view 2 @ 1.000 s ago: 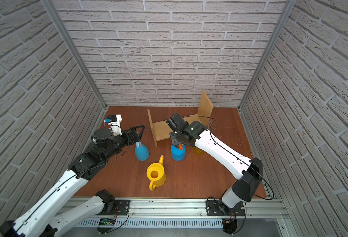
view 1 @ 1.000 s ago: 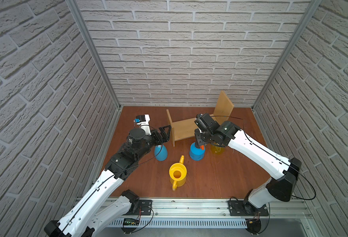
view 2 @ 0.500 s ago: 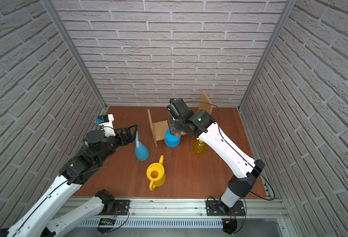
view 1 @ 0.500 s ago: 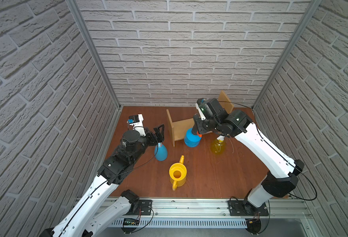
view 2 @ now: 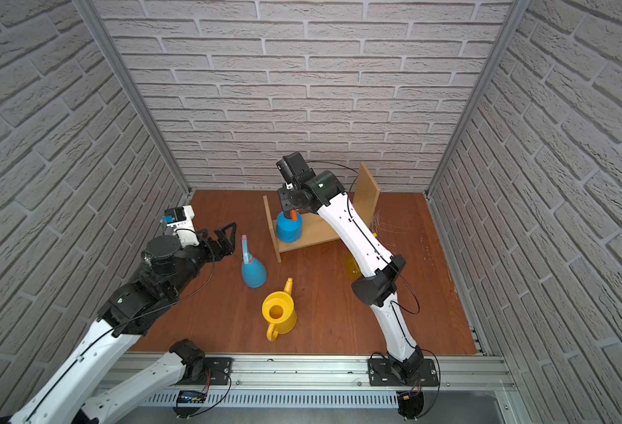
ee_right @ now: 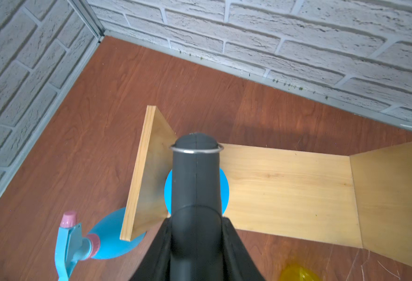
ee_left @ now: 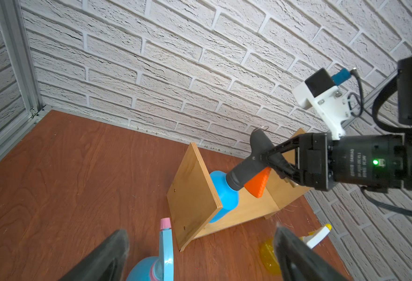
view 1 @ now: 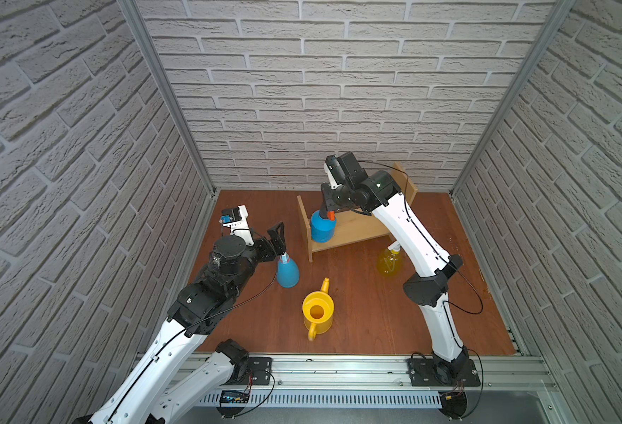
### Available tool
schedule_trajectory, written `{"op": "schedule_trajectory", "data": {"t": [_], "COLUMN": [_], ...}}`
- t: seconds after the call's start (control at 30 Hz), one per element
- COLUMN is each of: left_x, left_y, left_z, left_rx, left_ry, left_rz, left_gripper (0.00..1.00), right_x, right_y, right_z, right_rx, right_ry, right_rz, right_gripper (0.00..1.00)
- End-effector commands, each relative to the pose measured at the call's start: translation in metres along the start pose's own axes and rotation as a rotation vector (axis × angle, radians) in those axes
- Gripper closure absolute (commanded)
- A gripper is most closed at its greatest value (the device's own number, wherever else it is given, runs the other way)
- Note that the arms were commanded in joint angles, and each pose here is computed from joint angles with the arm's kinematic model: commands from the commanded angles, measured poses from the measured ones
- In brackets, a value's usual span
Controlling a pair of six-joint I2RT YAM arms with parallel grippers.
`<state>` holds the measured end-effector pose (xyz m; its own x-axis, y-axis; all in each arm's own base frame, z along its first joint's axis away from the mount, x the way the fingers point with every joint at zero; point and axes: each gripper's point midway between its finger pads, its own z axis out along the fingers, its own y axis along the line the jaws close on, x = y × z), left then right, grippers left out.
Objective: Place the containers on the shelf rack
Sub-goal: 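Place the container on the shelf.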
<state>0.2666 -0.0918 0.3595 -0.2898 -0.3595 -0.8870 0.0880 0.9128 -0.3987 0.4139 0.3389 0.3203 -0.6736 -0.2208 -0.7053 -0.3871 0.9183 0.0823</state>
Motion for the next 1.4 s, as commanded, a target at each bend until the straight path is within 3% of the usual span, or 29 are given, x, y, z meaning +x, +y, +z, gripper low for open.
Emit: {"op": "schedule_trajectory", "data": {"t": [0.0, 0.2, 0.33, 0.5, 0.67, 0.83, 1.07, 1.2, 1.37], "left_x": [-0.015, -0.018, -0.016, -0.015, -0.015, -0.016, -0.009, 0.001, 0.007], "left_y": [0.001, 0.001, -0.001, -0.002, 0.0, 0.0, 0.001, 0.009, 0.018], "left_z": [-0.005, 0.001, 0.007, 0.009, 0.008, 0.004, 0.002, 0.007, 0.005], "left_rx": [-0.012, -0.023, -0.021, -0.023, -0.029, -0.022, 0.006, -0.012, -0.025], "left_ry": [-0.048, -0.043, -0.029, -0.019, -0.018, -0.024, -0.04, -0.049, -0.071], "left_rz": [0.01, 0.026, 0.027, 0.03, 0.032, 0.036, 0.025, -0.004, -0.044], "left_gripper": [0.02, 0.02, 0.02, 0.02, 0.02, 0.02, 0.02, 0.02, 0.02], "right_x": [0.002, 0.0, -0.006, -0.013, -0.025, -0.046, -0.05, -0.026, 0.03], "right_y": [-0.003, 0.003, 0.012, 0.023, 0.029, 0.035, 0.032, 0.02, 0.016], "right_z": [-0.001, 0.016, 0.023, 0.02, -0.003, -0.054, -0.134, -0.154, -0.134], "right_rx": [0.011, -0.002, -0.039, -0.098, -0.147, -0.225, -0.303, -0.313, -0.379], "right_ry": [0.011, 0.004, -0.023, -0.048, -0.094, -0.19, -0.308, -0.381, -0.507], "right_rz": [-0.027, -0.055, -0.051, -0.044, -0.037, -0.064, -0.137, -0.174, -0.2], "right_gripper": [0.83, 0.75, 0.58, 0.44, 0.23, 0.06, 0.05, 0.04, 0.03]}}
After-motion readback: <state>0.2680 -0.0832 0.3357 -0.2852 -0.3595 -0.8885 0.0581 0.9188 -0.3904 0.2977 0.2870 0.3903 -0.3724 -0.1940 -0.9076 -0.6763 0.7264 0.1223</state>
